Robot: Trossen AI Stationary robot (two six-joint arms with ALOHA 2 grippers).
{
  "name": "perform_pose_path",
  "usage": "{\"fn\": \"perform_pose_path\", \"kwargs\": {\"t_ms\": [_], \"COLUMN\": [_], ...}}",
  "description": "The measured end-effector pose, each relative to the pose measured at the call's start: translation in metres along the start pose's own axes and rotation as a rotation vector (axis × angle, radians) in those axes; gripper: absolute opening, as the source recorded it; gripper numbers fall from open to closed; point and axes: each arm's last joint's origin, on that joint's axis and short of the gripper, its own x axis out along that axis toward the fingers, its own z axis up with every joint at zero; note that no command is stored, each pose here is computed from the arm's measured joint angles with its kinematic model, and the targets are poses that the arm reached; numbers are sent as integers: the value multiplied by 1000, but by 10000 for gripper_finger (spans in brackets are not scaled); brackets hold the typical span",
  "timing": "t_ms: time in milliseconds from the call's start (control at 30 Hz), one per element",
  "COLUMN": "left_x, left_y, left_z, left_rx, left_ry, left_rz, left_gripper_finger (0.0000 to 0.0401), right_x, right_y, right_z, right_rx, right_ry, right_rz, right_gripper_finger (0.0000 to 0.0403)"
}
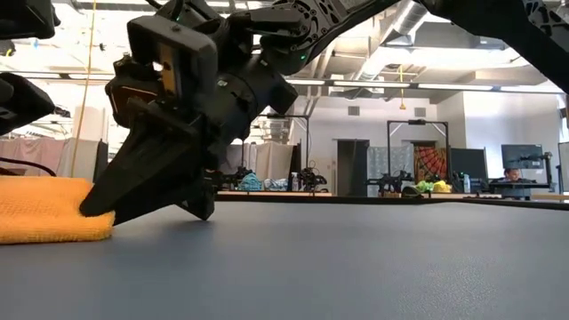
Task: Roll towel
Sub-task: Roll the orange microfiber towel
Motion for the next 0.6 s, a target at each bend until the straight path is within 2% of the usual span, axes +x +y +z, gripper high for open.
{"fn": "perform_pose_path", "kwargs": {"t_ms": [300,600], "left_x": [0,-1], "left_y": [0,-2], "left_z": [0,-2], "left_rx": [-2,-3], "left_ry": [5,13], "left_rz": [-5,-14], "left_gripper_finger": [0,0], "right_x": [-13,-34], "right_y": [10,4], "right_z": [7,8], "right_rx": [-84,-69], "right_ry": [-16,41], "right_rz": [16,-35], "right_gripper_finger": [93,93]}}
